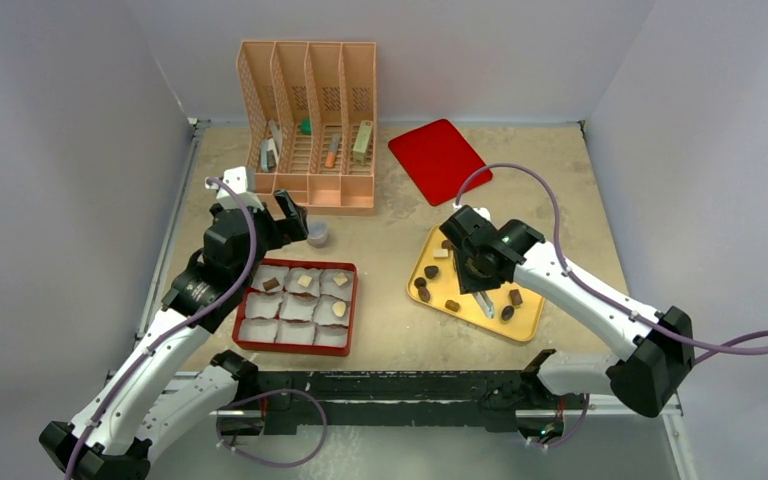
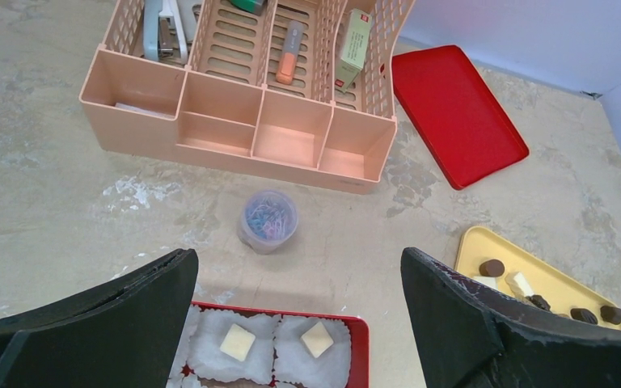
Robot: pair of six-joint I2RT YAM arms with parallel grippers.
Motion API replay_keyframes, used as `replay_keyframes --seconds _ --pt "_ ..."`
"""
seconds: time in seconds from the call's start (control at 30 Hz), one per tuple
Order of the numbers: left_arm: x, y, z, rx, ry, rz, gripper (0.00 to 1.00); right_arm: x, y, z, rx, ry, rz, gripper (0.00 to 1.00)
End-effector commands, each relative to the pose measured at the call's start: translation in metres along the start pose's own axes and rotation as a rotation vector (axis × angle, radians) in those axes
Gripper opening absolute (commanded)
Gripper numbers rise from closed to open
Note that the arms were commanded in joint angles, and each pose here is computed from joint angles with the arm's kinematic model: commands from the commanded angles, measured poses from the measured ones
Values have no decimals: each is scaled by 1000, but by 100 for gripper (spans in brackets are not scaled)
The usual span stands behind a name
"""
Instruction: Pack the chocolate
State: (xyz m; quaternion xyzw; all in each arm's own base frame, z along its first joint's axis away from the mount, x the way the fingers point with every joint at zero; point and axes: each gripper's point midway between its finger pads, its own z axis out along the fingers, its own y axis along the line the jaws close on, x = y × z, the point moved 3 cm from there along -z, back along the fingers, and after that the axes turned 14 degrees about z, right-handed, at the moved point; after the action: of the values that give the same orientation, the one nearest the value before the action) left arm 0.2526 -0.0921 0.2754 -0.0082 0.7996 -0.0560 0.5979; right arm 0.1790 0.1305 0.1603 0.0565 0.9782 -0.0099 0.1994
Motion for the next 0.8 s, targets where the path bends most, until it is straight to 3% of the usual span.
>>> replay_keyframes --seconds 0.0,0.37,0.53,0.77 --pt "-16 -9 -2 45 -61 -56 96 -8 2 -10 -37 -39 8 21" --pt "-21 -8 -4 41 -65 -30 95 -26 17 -30 -124 -88 13 19" --pt "-20 4 -10 -10 -79 -25 95 -36 32 -48 -233 -114 23 18" --pt "-47 19 -27 -84 -159 -54 94 -55 65 -77 -404 -150 11 18"
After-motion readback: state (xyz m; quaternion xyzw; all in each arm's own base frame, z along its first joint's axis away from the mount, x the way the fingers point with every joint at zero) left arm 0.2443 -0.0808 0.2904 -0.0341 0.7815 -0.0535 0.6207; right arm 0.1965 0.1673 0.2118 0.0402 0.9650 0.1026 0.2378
